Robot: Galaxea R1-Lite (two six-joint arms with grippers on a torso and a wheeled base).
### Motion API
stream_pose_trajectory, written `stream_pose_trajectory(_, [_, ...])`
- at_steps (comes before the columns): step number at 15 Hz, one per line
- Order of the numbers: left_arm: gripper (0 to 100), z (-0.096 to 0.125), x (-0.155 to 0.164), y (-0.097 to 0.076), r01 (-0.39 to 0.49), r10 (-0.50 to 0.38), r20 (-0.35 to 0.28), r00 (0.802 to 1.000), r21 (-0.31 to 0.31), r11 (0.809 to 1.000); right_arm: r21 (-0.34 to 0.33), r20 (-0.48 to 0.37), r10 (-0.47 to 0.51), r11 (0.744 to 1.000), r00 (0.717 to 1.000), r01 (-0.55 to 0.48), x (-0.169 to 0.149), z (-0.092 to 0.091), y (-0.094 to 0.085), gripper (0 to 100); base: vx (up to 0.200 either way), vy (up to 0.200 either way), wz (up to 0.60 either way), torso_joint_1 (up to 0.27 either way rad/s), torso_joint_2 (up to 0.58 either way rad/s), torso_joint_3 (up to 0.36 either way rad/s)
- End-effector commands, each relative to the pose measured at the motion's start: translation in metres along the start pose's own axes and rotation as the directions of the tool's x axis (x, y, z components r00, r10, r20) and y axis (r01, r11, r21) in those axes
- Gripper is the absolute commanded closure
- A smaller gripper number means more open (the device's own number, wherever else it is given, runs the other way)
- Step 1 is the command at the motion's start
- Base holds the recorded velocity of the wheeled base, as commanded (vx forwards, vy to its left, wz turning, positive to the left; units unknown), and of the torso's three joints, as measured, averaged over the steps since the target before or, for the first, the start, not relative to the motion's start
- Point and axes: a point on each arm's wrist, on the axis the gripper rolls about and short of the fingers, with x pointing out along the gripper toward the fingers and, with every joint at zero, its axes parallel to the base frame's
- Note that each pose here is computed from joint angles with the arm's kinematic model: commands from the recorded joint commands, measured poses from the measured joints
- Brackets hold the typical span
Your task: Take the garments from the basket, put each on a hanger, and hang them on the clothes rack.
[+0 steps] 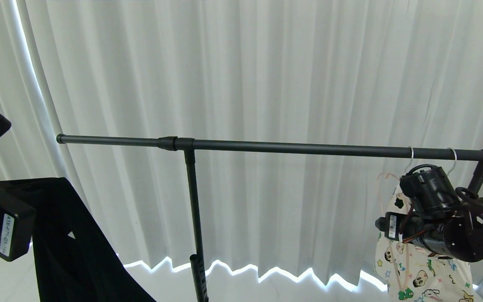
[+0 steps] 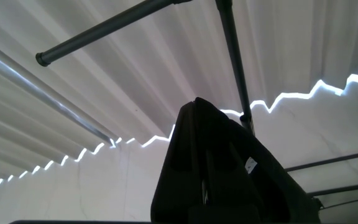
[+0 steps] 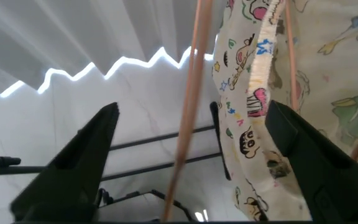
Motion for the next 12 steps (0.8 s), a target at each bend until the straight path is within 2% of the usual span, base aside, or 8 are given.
stream_pose_trajectory(1, [100, 0.000, 0.000, 0.000, -0.002, 0.002, -0.001, 1.000, 0.000, 1.000, 0.005, -0.001, -0.004, 1.000, 1.000, 0.004, 0.003, 0.001, -0.001, 100, 0.000, 0.000, 0.00, 0.000, 0.00, 0.000])
stream_pose_trajectory(8, [100, 0.000, 0.000, 0.000, -0.001, 0.001, -0.002, 1.000, 0.000, 1.000, 0.006, -0.012, -0.018, 1.000, 1.000, 0.018, 0.008, 0.002, -0.007, 100, 0.000, 0.000, 0.00, 0.000, 0.00, 0.000])
stream_pose_trajectory(12, [100, 0.000, 0.000, 0.000, -0.002, 0.002, -0.001, 1.000, 0.000, 1.000, 0.003, 0.047, 0.032, 0.999, 0.998, -0.032, -0.007, 0.006, -0.007, 100, 0.000, 0.000, 0.00, 0.000, 0.00, 0.000])
